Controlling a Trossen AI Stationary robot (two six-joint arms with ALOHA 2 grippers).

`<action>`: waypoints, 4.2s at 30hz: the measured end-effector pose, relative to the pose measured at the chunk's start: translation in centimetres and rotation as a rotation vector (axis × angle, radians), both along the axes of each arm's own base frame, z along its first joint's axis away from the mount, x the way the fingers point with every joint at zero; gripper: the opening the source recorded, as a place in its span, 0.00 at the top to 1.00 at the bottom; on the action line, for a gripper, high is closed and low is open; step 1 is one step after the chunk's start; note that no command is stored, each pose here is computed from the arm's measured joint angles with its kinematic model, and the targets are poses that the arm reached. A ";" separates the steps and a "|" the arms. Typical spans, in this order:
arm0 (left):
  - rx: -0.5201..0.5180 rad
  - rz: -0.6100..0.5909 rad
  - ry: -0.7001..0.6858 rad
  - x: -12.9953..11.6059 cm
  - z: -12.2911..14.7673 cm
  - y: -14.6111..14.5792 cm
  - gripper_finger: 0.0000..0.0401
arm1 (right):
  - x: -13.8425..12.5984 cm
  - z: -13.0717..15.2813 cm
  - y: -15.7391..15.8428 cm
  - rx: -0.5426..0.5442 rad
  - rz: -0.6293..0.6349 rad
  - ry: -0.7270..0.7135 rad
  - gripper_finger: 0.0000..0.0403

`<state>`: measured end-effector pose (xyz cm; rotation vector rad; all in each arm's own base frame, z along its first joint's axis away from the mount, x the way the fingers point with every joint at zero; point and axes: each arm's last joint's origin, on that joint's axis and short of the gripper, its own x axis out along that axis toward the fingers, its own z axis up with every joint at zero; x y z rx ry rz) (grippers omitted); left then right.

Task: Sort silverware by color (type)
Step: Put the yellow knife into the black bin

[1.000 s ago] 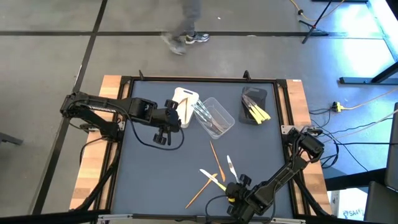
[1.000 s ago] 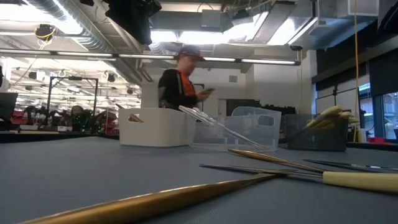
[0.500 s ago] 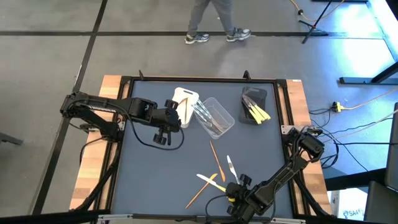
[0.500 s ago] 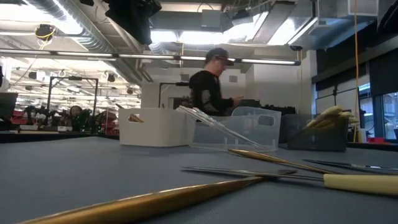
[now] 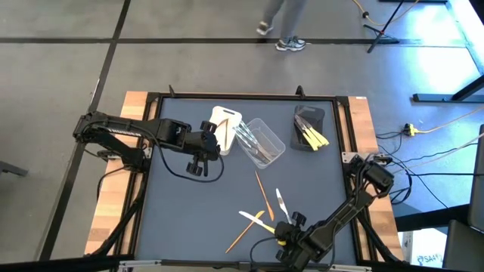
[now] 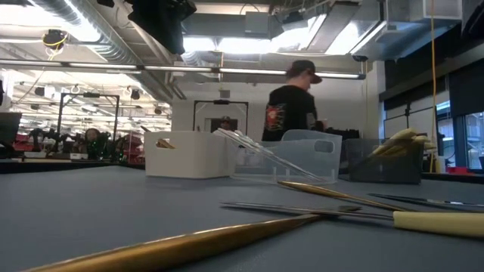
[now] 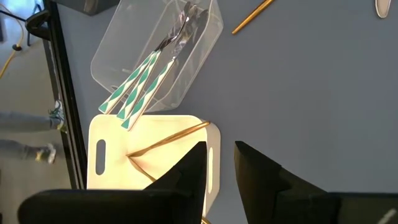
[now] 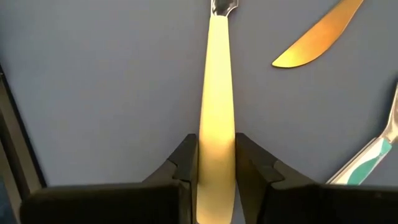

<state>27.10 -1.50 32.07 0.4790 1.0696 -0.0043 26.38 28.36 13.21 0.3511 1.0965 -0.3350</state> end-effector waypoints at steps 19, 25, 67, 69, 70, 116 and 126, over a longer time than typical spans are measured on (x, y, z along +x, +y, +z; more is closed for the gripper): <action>-0.001 0.000 -0.004 0.0 0.0 0.0 0.81 | -0.3 4.6 -0.4 -0.186 0.070 0.124 0.84; -0.002 0.001 -0.007 0.1 0.0 0.0 0.81 | -1.4 7.5 -1.8 -0.234 0.067 0.116 0.84; -0.016 0.006 -0.143 1.1 0.7 -0.1 0.81 | -10.5 25.9 -28.0 0.038 -0.416 0.027 0.84; -0.017 0.007 -0.144 1.1 0.7 -0.1 0.81 | -10.4 25.8 -29.0 0.039 -0.430 0.041 0.84; -0.017 0.007 -0.146 1.2 0.7 -0.1 0.81 | -10.4 25.6 -29.5 0.041 -0.440 0.054 0.84; -0.078 0.076 -0.257 1.8 1.3 -0.2 0.81 | -9.9 10.8 -41.7 0.305 -0.598 0.321 0.84; -0.118 0.130 -0.271 1.8 1.3 -0.2 0.81 | -9.5 10.4 -42.0 0.302 -0.598 0.318 0.84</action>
